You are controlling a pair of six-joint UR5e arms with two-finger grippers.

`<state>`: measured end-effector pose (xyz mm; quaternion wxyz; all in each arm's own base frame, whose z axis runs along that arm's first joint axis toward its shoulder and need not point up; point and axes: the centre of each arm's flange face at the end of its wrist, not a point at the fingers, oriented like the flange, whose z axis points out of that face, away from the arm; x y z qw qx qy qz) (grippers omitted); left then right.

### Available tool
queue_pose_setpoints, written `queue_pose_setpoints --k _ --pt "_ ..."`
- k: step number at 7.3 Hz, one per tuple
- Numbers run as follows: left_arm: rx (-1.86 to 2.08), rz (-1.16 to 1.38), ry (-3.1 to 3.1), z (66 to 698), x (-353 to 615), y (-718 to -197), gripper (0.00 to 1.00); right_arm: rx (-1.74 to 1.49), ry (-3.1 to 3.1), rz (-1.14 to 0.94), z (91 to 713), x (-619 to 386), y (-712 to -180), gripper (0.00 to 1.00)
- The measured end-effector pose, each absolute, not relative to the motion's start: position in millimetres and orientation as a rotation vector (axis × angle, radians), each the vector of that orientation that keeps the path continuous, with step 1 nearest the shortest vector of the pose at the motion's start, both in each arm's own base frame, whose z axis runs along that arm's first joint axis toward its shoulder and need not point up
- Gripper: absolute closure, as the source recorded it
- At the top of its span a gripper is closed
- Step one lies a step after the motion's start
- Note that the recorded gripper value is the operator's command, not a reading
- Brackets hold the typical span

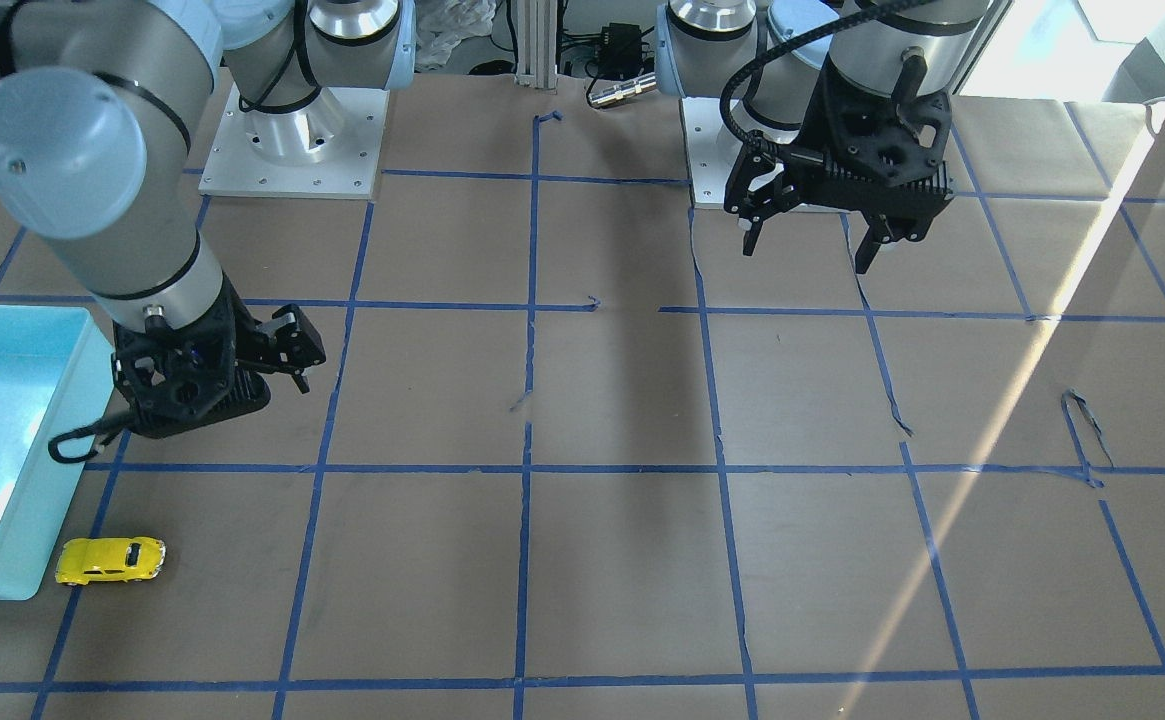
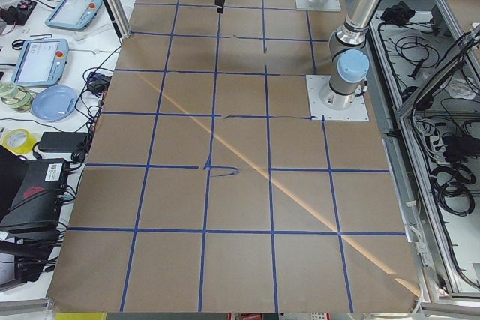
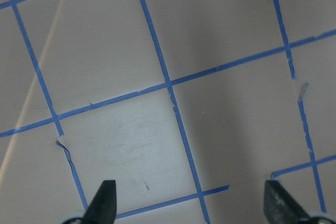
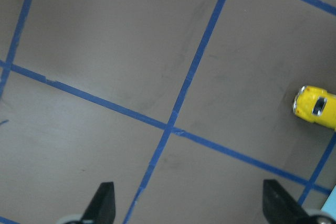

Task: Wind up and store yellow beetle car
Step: 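Lower the right gripper onto the yellow car beside the bin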

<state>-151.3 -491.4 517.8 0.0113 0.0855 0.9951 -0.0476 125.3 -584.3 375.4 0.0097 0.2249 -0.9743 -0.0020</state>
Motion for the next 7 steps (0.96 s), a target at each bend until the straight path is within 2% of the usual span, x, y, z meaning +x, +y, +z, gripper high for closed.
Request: queue_pose_setpoints --k 3,5,7 --pt "0.162 -0.159 3.110 517 -136 -494 0.00 1.394 -2.795 -0.014 319 69 -620 0.00" --pt "0.118 -0.173 3.097 537 -122 -485 0.00 1.869 -2.502 -0.033 281 7 -639 0.00" --pt "0.108 -0.168 3.098 541 -120 -483 0.00 2.074 -2.270 -0.055 247 -32 -649 0.00"
